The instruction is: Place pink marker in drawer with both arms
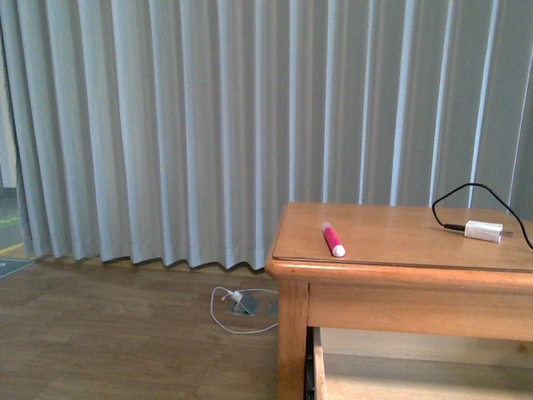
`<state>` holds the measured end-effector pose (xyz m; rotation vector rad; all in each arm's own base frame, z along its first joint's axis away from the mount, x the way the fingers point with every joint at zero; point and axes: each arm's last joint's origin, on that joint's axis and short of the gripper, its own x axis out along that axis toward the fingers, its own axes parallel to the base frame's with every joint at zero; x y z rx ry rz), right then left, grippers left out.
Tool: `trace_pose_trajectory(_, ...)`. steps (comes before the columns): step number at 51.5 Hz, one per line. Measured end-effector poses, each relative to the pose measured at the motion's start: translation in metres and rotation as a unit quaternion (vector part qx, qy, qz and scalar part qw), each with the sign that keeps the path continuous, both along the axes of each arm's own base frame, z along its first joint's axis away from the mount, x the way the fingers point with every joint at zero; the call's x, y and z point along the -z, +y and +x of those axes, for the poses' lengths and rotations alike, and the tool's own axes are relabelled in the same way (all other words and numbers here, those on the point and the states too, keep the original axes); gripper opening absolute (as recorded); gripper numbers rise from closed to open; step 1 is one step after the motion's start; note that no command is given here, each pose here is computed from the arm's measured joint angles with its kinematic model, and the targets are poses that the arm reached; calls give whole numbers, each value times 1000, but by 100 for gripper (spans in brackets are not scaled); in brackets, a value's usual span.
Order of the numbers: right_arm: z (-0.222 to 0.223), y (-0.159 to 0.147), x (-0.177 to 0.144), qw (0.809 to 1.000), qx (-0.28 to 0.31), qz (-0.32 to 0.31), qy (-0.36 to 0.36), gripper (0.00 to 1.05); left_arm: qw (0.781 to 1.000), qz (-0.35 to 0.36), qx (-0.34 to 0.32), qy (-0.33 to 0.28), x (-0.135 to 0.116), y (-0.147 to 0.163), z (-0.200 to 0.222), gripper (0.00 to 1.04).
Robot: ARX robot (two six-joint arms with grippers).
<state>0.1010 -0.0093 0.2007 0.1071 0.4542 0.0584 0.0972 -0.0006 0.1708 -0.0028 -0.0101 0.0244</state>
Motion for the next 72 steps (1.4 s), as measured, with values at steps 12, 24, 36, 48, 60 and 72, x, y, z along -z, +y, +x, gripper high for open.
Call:
trace_pose_trajectory(12,0,0,0,1000,0,0,0,96,1000,21,12,4,-35,-12,30,99)
trace_pose_trajectory(24,0,0,0,1000,0,0,0,96,997,43,61,-7,-81,-52,113,99)
trace_pose_trajectory(36,0,0,0,1000,0,0,0,96,990,68,122,20,-92,-122,203,99)
trace_pose_trajectory(48,0,0,0,1000,0,0,0,96,984,72,161,30,-100,-171,274,99)
trace_pose_trajectory(60,0,0,0,1000,0,0,0,96,975,45,212,48,-100,-206,317,99)
trace_pose_trajectory(72,0,0,0,1000,0,0,0,96,969,44,229,75,-92,-240,351,99)
